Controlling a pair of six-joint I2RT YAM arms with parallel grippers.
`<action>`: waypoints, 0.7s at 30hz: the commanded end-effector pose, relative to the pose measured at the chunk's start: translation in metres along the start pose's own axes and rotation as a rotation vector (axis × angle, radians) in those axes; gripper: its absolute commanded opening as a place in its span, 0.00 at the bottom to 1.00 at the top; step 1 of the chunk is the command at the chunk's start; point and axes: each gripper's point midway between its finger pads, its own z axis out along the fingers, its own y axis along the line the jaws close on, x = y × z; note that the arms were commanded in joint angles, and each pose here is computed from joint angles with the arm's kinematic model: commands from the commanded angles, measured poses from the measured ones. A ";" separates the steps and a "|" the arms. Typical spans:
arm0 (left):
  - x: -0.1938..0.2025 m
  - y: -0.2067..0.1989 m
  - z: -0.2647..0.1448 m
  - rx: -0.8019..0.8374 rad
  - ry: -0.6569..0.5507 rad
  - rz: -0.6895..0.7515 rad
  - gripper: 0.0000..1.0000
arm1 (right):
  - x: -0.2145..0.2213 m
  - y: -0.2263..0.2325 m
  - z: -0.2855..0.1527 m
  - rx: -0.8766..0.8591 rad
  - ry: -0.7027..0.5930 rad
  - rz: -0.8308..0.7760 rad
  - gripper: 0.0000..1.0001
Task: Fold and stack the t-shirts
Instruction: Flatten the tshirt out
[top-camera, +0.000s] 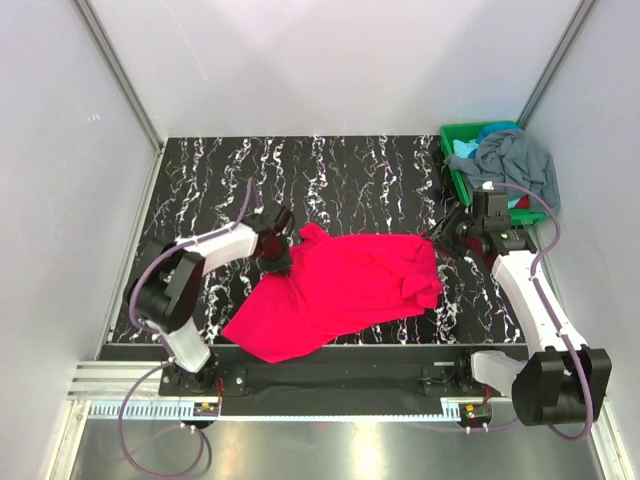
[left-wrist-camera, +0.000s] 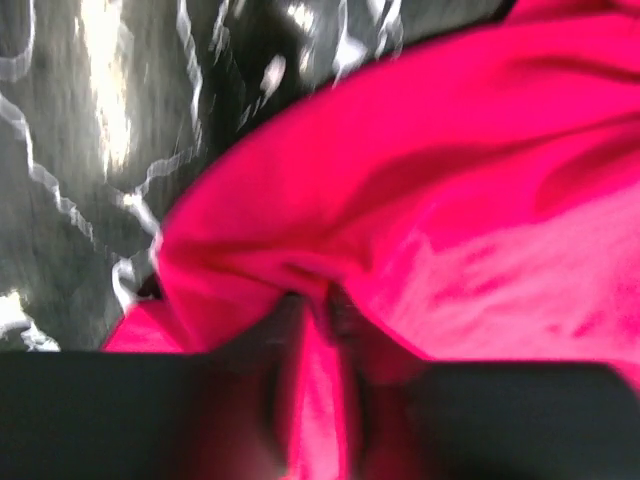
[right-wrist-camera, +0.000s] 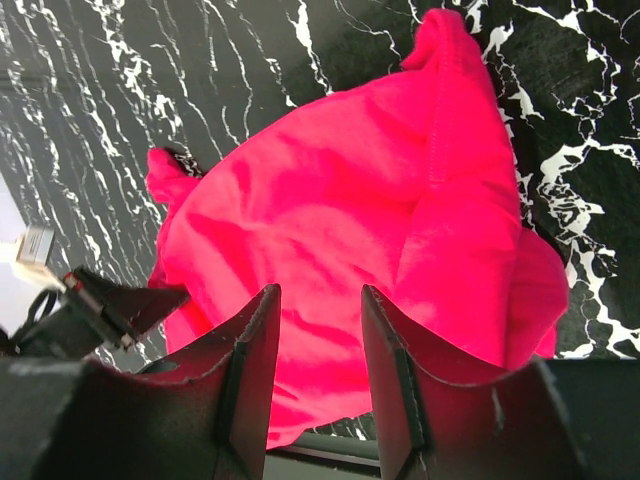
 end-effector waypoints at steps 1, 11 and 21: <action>-0.030 0.009 0.019 -0.075 -0.069 0.036 0.11 | -0.009 0.006 -0.007 -0.020 -0.057 0.005 0.46; -0.277 -0.022 -0.048 -0.088 -0.475 0.042 0.00 | 0.017 -0.021 0.013 0.053 0.030 0.043 0.49; -0.235 -0.006 -0.150 -0.071 -0.586 0.073 0.74 | 0.074 -0.011 0.038 0.036 0.162 0.030 0.43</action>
